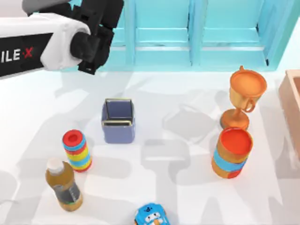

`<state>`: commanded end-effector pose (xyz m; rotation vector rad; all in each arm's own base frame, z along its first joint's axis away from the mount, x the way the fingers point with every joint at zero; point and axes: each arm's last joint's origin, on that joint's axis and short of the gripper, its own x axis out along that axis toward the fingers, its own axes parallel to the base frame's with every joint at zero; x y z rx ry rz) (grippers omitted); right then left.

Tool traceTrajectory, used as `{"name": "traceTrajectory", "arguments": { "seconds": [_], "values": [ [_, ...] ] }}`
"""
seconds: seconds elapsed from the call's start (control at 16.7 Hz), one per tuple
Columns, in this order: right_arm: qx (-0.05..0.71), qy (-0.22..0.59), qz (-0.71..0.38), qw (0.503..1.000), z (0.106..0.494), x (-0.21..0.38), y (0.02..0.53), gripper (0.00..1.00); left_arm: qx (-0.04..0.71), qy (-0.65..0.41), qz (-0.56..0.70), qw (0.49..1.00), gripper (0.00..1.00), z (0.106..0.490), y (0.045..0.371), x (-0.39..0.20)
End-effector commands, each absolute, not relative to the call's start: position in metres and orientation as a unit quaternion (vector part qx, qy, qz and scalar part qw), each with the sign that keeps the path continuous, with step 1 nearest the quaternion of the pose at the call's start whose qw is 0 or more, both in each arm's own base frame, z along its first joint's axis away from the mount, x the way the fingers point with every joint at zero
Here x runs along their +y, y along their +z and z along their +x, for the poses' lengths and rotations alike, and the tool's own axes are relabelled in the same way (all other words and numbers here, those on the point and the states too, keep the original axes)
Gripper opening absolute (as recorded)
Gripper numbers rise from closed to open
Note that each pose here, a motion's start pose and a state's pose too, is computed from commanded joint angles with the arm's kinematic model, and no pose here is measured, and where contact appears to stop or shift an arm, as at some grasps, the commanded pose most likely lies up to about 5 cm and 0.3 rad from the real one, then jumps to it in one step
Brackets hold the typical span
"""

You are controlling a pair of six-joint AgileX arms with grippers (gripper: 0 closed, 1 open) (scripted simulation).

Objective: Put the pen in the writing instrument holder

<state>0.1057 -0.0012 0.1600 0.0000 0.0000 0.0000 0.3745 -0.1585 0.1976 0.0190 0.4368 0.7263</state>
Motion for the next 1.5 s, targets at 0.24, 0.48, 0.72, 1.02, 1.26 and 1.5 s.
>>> {"name": "traceTrajectory", "arguments": {
  "seconds": [0.24,0.48,0.72,1.02,1.26,1.5],
  "values": [
    [0.000,0.000,0.000,1.000,0.106,-0.001,0.160,1.00,0.078,0.345,0.027,0.935,0.00,0.315,0.192,-0.249],
    [0.000,0.000,0.000,1.000,0.106,-0.001,0.160,1.00,-0.005,0.333,0.012,0.943,0.00,0.263,0.188,-0.298],
    [0.000,0.000,0.000,1.000,0.106,-0.001,0.160,1.00,-0.024,0.329,0.006,0.944,0.00,0.249,0.187,-0.308],
    [0.000,0.000,0.000,1.000,0.106,-0.001,0.160,1.00,-0.011,0.313,-0.015,0.950,0.00,0.254,0.179,-0.311],
    [0.000,0.000,0.000,1.000,0.106,-0.001,0.160,1.00,-0.017,0.323,0.006,0.946,0.00,0.252,0.182,-0.307],
    [0.000,0.000,0.000,1.000,0.106,-0.001,0.160,1.00,-0.024,0.329,0.006,0.944,0.00,0.252,0.185,-0.305]
  ]
}}
